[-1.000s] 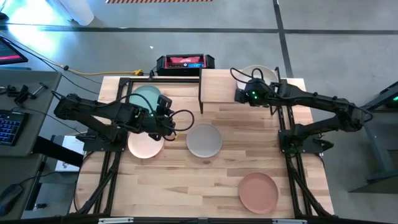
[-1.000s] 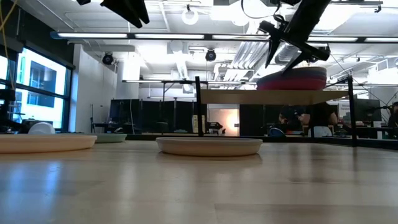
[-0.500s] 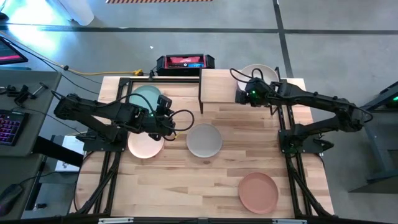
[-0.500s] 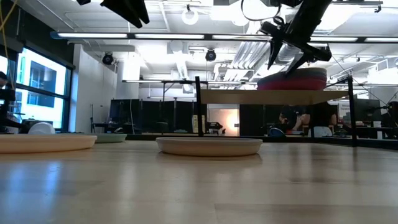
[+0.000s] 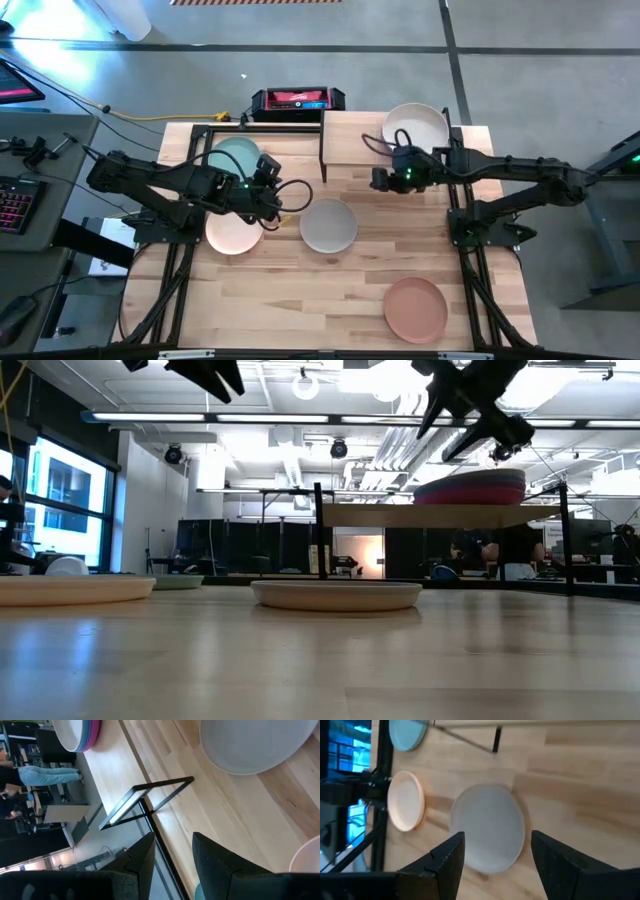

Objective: Place and stack plates onto a shelf
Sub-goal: Put the gray plate on the shelf

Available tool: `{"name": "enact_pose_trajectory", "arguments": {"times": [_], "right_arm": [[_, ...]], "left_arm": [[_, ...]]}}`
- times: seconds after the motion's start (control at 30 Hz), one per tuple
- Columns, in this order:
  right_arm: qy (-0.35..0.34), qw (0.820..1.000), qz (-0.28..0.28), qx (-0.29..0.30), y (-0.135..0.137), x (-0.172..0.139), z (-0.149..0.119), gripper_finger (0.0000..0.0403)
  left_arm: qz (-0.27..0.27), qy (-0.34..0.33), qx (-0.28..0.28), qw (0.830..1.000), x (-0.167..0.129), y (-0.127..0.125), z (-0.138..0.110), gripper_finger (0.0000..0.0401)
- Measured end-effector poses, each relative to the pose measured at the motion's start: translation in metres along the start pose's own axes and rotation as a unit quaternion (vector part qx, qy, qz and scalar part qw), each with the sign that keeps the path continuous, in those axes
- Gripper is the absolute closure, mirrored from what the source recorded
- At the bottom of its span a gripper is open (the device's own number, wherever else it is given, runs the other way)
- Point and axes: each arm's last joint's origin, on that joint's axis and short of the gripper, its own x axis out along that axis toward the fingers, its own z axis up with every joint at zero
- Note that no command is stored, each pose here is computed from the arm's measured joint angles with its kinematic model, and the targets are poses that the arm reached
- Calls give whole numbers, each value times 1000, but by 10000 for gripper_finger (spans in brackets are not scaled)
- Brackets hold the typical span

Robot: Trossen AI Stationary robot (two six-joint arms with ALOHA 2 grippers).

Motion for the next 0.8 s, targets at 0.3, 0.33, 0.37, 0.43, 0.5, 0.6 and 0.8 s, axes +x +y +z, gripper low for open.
{"name": "enact_pose_trajectory", "arguments": {"times": [0.3, 0.33, 0.37, 0.43, 0.5, 0.6, 0.8], "right_arm": [[37, 999, 0, -16, 9, 5, -36, 194], [41, 999, -4, -24, 10, 8, -39, 194], [45, 998, -10, -32, 11, 11, -43, 194], [53, 997, -23, -43, 12, 21, -48, 194], [61, 997, -30, -37, 14, 32, -52, 194], [74, 996, -31, -35, 19, 51, -56, 194], [78, 996, -15, -32, 28, 84, -63, 194]], "left_arm": [[0, -1, -1, 1000, 0, 0, 0, 281], [0, -4, -7, 1000, 0, 0, 1, 281], [-3, -10, -20, 1000, 0, 1, 1, 281], [-15, -25, -66, 997, 1, 0, 4, 281], [-29, -44, -119, 991, 1, 1, 7, 281], [-65, -65, -175, 980, 0, -1, 9, 281], [-103, -73, -236, 963, 0, -3, 9, 281]]}}
